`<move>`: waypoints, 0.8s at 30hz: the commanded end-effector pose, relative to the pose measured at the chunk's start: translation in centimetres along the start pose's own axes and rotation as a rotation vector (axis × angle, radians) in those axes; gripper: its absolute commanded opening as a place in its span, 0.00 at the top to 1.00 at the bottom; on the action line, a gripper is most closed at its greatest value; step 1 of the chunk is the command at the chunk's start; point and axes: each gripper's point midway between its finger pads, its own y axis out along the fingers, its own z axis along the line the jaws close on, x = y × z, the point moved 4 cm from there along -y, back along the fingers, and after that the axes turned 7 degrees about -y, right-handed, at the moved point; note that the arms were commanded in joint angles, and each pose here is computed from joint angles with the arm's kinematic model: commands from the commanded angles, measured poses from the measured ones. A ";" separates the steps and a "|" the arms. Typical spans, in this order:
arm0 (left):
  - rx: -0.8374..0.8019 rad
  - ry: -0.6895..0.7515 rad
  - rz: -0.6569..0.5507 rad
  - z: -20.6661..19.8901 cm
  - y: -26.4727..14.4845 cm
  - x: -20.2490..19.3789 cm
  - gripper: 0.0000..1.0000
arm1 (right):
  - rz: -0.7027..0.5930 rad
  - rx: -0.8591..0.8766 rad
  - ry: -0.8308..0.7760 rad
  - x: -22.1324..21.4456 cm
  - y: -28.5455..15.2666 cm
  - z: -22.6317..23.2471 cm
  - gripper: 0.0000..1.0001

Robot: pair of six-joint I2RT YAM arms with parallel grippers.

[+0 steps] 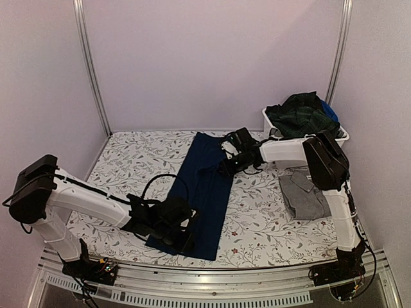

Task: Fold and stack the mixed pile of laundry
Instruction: Rotate the rectangle-folded T-shirt at the center of the board.

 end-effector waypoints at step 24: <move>0.136 -0.078 -0.476 10.7 -8.7 22.7 0.52 | -0.037 -0.027 0.083 1.6 -5.8 -0.5 0.55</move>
